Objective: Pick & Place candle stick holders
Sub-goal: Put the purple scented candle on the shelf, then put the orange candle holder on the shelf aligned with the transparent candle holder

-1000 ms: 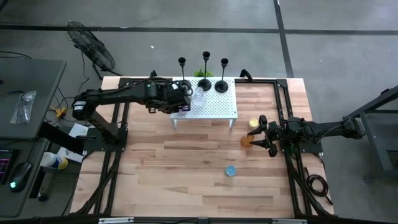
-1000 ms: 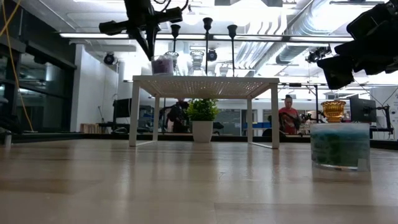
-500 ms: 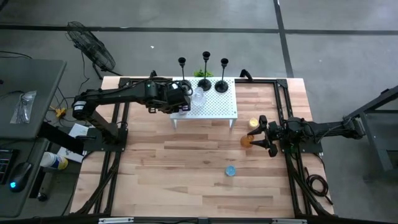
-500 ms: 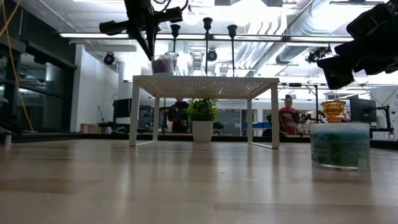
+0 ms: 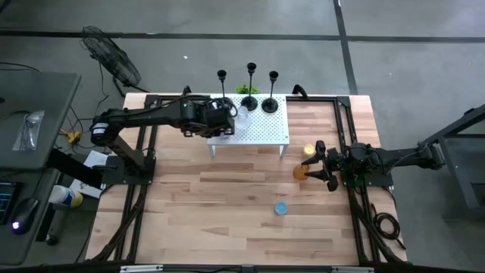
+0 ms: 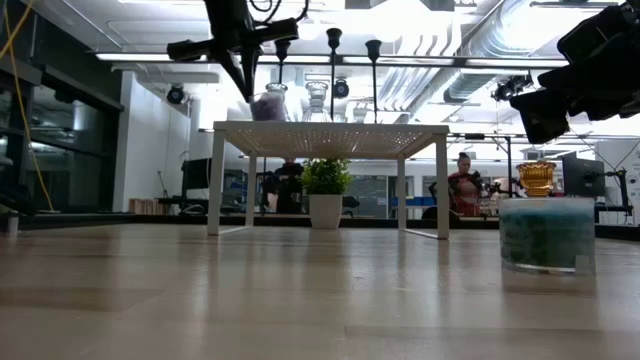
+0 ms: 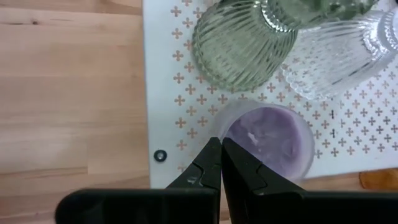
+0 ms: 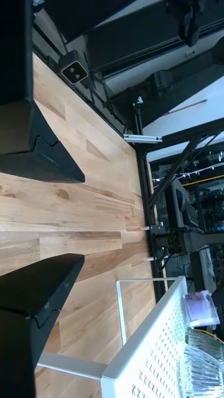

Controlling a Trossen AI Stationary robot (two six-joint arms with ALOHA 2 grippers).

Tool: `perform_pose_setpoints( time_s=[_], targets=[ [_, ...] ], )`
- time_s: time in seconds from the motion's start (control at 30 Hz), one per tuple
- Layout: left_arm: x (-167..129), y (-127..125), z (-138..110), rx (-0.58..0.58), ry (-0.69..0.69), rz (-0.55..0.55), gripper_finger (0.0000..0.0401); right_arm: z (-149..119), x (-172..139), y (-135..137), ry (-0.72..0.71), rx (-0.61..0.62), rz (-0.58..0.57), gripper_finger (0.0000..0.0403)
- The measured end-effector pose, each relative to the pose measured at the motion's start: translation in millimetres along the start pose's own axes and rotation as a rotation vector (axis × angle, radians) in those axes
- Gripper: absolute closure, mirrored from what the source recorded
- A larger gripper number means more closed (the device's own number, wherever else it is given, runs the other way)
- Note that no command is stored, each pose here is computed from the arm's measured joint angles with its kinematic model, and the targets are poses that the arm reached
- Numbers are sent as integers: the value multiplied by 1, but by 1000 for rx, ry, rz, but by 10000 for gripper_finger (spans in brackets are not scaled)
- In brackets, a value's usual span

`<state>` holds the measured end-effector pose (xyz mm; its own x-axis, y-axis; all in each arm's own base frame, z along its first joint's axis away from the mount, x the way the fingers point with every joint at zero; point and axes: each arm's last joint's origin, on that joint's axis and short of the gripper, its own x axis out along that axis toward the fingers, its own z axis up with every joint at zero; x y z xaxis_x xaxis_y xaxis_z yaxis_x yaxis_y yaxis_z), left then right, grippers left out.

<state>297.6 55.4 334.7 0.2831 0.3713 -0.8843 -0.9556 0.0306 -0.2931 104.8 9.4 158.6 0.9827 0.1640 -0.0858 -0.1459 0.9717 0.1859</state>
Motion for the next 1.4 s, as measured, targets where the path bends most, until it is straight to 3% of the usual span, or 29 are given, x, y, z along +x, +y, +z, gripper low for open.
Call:
perform_pose_setpoints(
  time_s=[0.77, 1.1, 1.4],
  targets=[
    [1, -1, 4, 14, -20, -8, 400, 0, 0, 0, 0, 0, 0, 212],
    [1, -1, 4, 12, -35, -12, 355, 0, 0, 0, 0, 0, 0, 212],
    [-4, -7, 4, 109, -89, -54, 326, 0, 0, 0, 0, 0, 0, 212]
  ],
)
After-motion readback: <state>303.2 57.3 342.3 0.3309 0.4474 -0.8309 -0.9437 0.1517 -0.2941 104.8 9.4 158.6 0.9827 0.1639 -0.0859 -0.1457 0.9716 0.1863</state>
